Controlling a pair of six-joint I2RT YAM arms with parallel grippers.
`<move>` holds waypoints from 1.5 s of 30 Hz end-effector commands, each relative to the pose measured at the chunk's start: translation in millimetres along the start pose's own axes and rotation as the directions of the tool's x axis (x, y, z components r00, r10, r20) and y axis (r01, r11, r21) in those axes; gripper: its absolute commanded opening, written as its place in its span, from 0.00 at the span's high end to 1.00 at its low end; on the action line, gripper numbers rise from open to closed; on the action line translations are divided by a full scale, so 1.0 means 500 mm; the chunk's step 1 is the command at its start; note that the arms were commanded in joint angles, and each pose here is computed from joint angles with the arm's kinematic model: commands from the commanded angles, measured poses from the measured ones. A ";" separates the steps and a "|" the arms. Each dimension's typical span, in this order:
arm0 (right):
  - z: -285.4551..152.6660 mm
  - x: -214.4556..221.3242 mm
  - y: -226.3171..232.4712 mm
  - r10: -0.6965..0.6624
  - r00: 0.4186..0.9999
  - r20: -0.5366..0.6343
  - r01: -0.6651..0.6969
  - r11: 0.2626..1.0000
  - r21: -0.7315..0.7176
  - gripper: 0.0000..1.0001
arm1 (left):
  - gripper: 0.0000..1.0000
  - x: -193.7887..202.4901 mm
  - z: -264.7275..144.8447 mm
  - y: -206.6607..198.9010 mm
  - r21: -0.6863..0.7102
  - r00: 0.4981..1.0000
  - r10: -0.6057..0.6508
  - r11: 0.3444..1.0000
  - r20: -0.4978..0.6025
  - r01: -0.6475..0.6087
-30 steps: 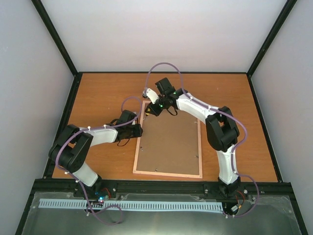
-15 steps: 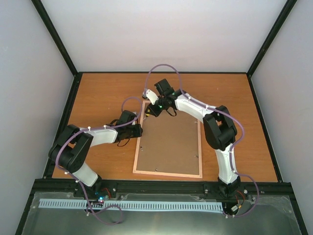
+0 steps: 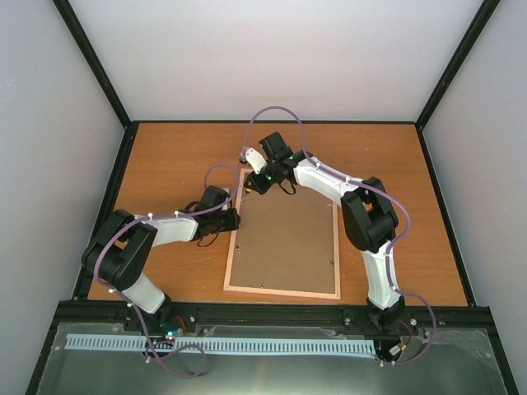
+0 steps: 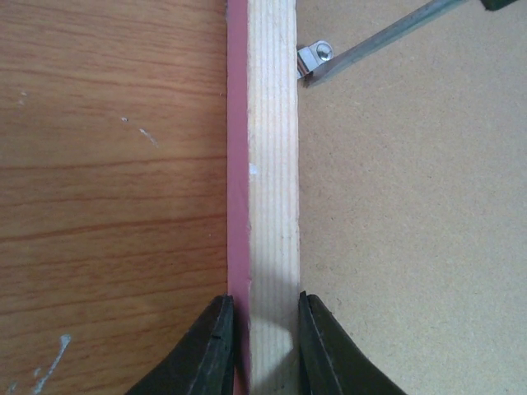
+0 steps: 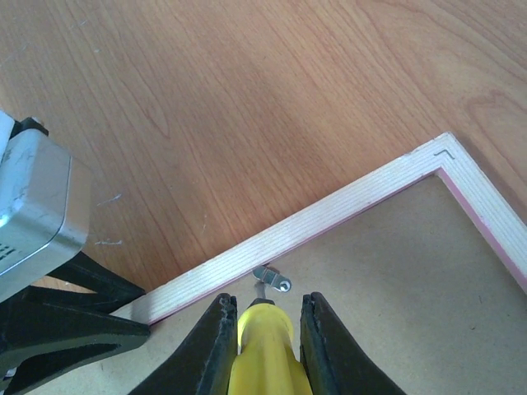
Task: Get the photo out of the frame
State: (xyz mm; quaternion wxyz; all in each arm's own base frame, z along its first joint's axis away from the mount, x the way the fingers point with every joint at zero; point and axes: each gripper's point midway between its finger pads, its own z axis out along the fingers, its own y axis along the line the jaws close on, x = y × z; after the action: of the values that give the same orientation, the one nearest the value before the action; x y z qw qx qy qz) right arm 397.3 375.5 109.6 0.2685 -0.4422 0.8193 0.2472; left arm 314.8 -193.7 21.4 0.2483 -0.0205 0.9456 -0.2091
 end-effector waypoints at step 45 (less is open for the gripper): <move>0.008 -0.023 -0.090 0.057 0.996 0.075 -0.071 0.979 0.193 0.97 | 0.99 0.027 0.007 0.003 0.025 0.999 0.014 1.000 -0.029 -0.014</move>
State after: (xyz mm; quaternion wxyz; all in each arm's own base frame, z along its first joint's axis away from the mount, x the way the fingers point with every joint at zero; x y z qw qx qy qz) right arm 406.8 376.7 111.4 0.2859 -0.4181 0.8264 0.2460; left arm 315.7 -195.0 21.5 0.2564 -0.0185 0.9420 -0.2159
